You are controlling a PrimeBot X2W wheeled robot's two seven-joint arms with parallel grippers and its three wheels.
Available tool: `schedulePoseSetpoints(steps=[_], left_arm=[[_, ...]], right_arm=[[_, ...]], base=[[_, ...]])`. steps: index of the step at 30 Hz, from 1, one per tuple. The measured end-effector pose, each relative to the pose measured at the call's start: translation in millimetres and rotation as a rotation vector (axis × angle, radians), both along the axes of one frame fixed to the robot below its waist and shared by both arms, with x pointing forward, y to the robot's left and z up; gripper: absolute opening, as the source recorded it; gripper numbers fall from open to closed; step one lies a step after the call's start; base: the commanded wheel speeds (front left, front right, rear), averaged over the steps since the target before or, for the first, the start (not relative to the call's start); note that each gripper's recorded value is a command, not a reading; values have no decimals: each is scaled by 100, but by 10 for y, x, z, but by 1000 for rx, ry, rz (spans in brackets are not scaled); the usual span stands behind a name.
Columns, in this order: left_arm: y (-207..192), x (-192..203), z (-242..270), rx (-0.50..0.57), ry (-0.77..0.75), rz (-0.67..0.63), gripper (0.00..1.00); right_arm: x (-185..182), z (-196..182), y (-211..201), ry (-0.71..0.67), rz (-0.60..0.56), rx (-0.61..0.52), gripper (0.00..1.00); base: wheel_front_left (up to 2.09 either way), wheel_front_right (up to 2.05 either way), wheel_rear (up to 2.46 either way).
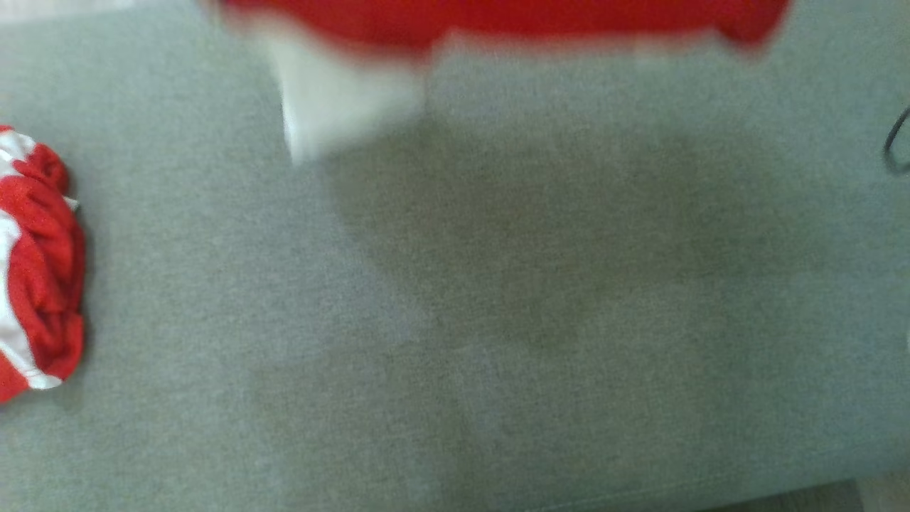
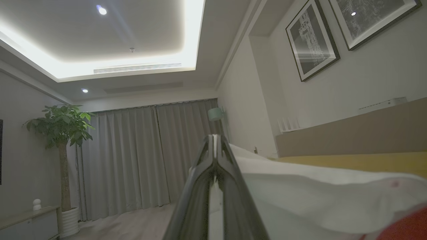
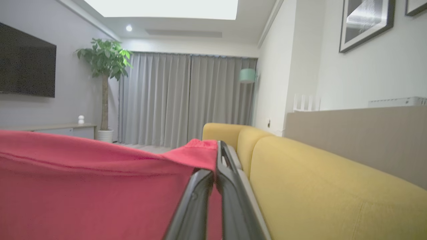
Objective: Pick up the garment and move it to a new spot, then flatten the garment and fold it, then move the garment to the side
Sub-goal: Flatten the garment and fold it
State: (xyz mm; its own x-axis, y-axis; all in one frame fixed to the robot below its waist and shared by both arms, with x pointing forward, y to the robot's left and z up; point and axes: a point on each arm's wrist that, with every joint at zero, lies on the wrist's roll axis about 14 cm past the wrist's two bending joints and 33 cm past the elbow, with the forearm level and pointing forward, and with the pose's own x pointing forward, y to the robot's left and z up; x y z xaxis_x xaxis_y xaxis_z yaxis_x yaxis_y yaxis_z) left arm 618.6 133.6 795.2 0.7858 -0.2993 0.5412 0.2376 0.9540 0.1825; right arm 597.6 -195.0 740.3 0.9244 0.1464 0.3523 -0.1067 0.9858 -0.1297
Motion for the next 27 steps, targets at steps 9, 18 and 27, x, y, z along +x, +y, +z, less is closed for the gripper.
schedulePoseSetpoints(steps=[9, 18, 27], left_arm=[[33, 171, 31, 17, -27, 33, 0], [-50, -51, -1337, 116, 232, -9, 0], [178, -1010, -2726, 227, 545, -39, 0]], right_arm=[[324, -293, -79, -5, -26, 46, 0], [152, -1915, 78, 399, -3, 37, 0], [-596, -2776, 199, 746, 67, -37, 0]], base=[[0, 0, 0], [0, 0, 0], [0, 0, 0]])
